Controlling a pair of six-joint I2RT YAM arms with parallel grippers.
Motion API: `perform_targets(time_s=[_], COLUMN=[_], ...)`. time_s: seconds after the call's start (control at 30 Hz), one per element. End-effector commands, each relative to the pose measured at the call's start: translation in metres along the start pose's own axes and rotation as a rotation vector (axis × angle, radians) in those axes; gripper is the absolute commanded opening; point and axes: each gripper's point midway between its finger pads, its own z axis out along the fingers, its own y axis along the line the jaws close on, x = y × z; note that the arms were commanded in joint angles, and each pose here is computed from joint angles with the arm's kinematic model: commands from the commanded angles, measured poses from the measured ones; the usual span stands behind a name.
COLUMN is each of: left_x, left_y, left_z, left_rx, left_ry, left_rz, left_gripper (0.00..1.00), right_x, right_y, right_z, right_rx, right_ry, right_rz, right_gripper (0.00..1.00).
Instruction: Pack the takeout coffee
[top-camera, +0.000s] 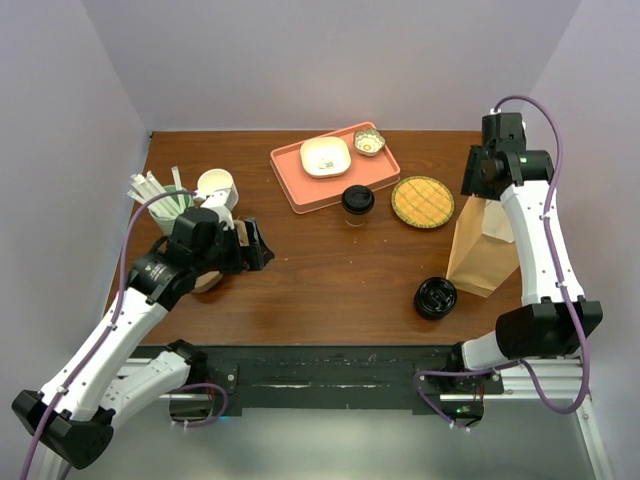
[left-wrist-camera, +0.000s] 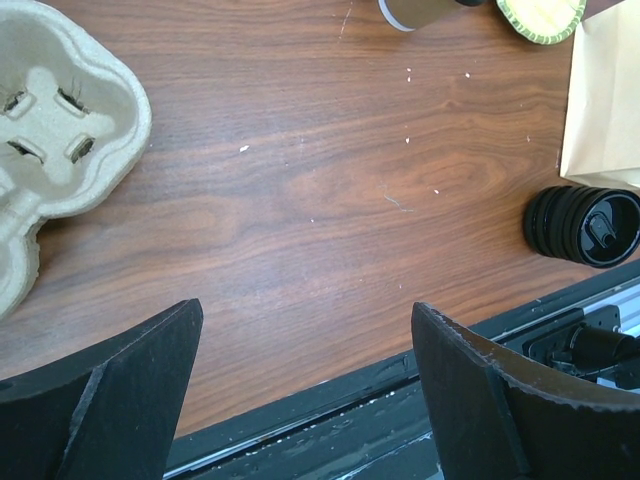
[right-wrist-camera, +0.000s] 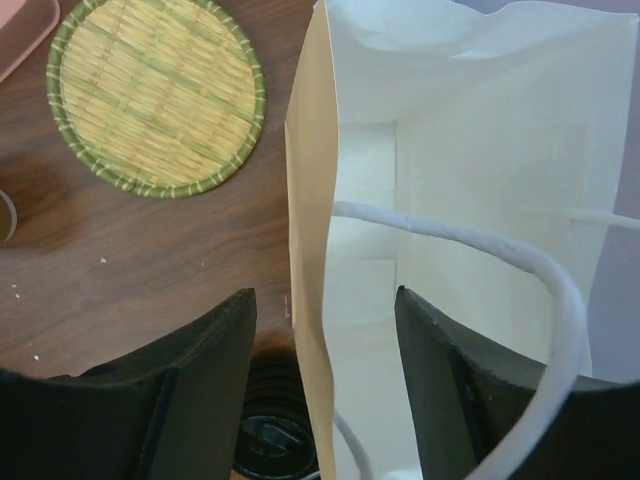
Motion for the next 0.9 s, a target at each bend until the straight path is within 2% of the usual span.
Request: perform_targets(time_s=[0.0,0.07,0.1,0.17,0.2,0.33,0.47,0.57,0.6,0.7,0.87], left_x=[-0.026,-0.028,-0.028,-0.029,-0.030,-0.040,-0.055,-0.062,-0.064,-0.067,-0.072], left_y=[-0.012,-0.011,-0.010,-0.011,-0.011,-0.013,-0.009,-0.001,0.002,0.006,0.018], left_z=[-0.012,-0.013,-0.012,-0.013,-0.012,-0.021,-0.036,-0.043,-0.044,-0.048,-0.060], left_rx=[0.028,0.019,0.016,0.018,0.014,0.013,-0.034,-0.093,-0.112,-0.149,-0.232], left_ry=[-0.081,-0.088,-0.086,-0.087,-0.086,-0.126,-0.182,-0.205,-0.214,-0.222,-0.252], left_rz=[0.023,0.023,0.023,0.021,0.019,0.021,0.019,0.012,0.009,-0.001,-0.025], left_gripper=[0.90,0.90,0.90,0.90,0.90,0.90,0.90,0.90,0.90,0.89,0.89], right_x=[-0.015,-0.021,-0.024,-0.035,-0.036,-0.063,-0.096,-0.105,-0.098,-0.088,-0.058], right_y=[0.007,0.008,0.006,0.002,0.000,-0.010,0.007,0.036,0.056,0.094,0.132], right_z=[0.005,0.005,0.004,-0.001,-0.003,-0.024,-0.065,-0.098,-0.110,-0.149,-0.192], right_rx=[-0.078,-0.086,-0.079,-0.063,-0.051,-0.028,-0.159,-0.281,-0.335,-0.443,-0.689], right_ry=[-0.064,-0.080,-0.089,-0.112,-0.105,-0.168,-0.280,-0.350,-0.360,-0.426,-0.455], right_rz=[0.005,-0.005,-0.019,-0.034,-0.050,-0.026,-0.065,-0.134,-0.253,-0.408,-0.528], right_gripper=[0.45,0.34,0.21,0.10,0.00,0.00,0.00,0.00,0.00,0.00,0.00])
